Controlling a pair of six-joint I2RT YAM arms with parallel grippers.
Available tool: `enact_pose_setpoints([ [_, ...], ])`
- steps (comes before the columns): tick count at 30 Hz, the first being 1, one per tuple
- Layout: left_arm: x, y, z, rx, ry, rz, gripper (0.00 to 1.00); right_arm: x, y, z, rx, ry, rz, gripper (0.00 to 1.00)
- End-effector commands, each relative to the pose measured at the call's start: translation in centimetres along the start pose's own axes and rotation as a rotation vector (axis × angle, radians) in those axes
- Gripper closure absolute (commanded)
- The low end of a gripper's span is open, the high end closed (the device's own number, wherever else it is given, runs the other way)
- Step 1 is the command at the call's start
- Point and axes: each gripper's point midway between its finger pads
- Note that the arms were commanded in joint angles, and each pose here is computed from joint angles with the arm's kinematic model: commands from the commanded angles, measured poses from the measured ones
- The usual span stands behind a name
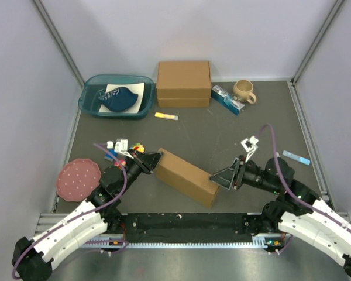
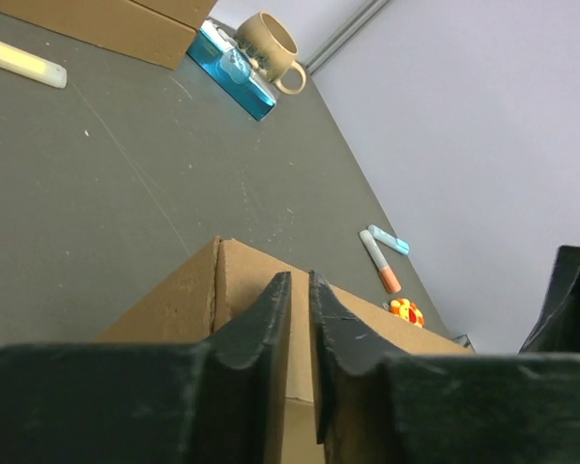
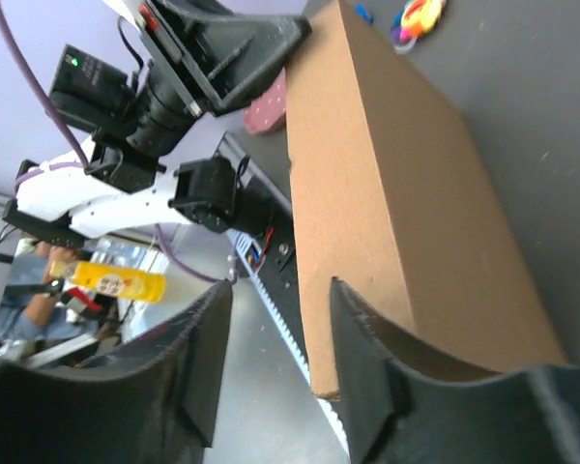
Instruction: Fold the paper box
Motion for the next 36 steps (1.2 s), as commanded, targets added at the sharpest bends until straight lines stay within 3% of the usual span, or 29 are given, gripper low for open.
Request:
enact_pose_setpoints([
  [1,2.5,-0.7,-0.2,0.053,0.124,0.079,0.67,2.3,4.1,-2.1,-0.143,-0.066,-0.077,0.45],
  [4,1.5,1.1,0.1,0.025,0.123,0.1,0.52,1.5,4.4,-2.4,-0.144,-0.137,-0.073,0.36],
  [8,-0.8,4.2,0.6,-0.028,0.087,0.127,0.45,-0.5,3.1,-2.6,-0.076,-0.242,-0.05,0.31],
  [18,-1.3,7.2,-0.1,-0.069,0.136,0.18,0.43,-2.8,0.8,-2.6,-0.009,-0.272,-0.028,0.31],
  [24,1.6,6.0,-3.3,0.001,0.274,0.182,0.42,-2.9,0.1,-1.2,0.02,-0.227,-0.003,0.3],
  [28,4.8,5.9,-4.8,-0.02,0.428,0.199,0.38,-3.2,-0.1,-0.7,0.025,-0.224,-0.009,0.3],
  [29,4.6,6.1,-4.5,-0.037,0.416,0.197,0.31,-3.2,-0.1,-0.7,0.025,-0.22,-0.012,0.3],
  [32,3.1,5.2,-3.1,0.006,0.314,0.237,0.22,-3.2,-0.1,-0.6,0.03,-0.223,-0.019,0.3],
  [36,2.5,4.9,-1.8,0.109,0.322,0.289,0.16,-3.0,-0.1,-0.8,0.031,-0.22,-0.016,0.3],
])
Point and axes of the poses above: each gripper's point midway between its finger pads, its own z axis out along the fingers, its own x axis along the line the jaws close on, y = z × x, and after that the axes turned 8 degrees about z, right-handed
